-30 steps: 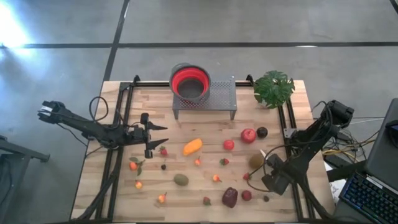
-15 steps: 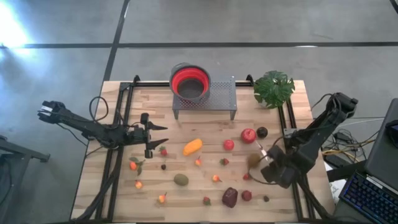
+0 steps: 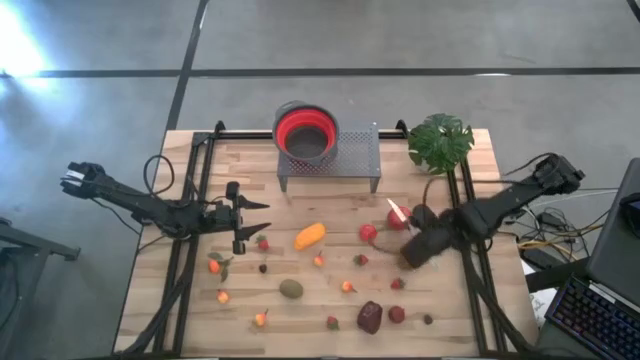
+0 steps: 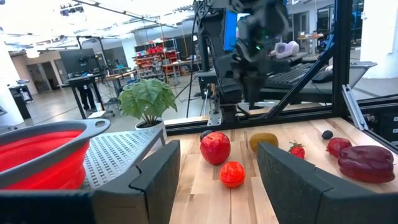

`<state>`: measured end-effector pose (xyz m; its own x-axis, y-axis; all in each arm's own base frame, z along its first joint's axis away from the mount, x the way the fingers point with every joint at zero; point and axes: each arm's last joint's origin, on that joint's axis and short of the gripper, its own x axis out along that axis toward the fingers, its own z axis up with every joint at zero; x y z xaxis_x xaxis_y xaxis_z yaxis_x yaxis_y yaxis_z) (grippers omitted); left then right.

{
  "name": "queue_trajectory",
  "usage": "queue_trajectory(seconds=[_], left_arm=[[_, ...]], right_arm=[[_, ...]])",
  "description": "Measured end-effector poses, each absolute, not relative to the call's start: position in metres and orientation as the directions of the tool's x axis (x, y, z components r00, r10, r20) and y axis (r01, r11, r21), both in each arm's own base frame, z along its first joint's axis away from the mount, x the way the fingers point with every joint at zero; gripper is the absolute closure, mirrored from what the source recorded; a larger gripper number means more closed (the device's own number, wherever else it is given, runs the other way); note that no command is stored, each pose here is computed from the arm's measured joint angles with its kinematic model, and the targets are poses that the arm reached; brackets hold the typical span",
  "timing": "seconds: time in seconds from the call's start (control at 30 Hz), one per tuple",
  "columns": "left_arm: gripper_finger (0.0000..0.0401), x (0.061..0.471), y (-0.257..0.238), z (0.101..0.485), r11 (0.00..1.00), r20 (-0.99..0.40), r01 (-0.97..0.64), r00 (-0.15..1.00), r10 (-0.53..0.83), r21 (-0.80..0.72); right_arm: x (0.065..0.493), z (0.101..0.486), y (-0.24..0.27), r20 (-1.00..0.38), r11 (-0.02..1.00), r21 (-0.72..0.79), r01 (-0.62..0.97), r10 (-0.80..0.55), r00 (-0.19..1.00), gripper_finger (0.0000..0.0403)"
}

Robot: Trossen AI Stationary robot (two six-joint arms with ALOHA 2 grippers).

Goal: Pick & Place Fruit
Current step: Put the green pattern knife on the shelf

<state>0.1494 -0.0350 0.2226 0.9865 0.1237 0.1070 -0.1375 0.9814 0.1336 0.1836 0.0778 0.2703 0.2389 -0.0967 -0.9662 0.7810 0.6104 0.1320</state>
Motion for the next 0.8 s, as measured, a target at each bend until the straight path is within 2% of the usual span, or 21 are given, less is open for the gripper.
queue_trajectory(seconds=[0.4, 0.6, 0.8], left_arm=[[0.0183, 0.149, -0.035, 0.223, 0.981, 0.107, -0.138, 0.986, 0.124, 0.136], [0.0183, 0.149, -0.035, 0.223, 0.981, 0.107, -0.138, 0.986, 0.124, 0.137], [0.0183, 0.149, -0.035, 0.222, 0.984, 0.105, -0.136, 0.987, 0.124, 0.118]], right_arm=[[0.231, 0.33, 0.004, -0.921, 0.63, 0.203, 0.749, -0.137, 0.364, 0.0376], [0.255, 0.34, -0.044, -0.923, 0.588, 0.215, 0.78, -0.139, 0.36, 0.0376], [0.266, 0.339, -0.099, -0.931, 0.456, 0.227, 0.861, -0.158, 0.33, 0.0376]])
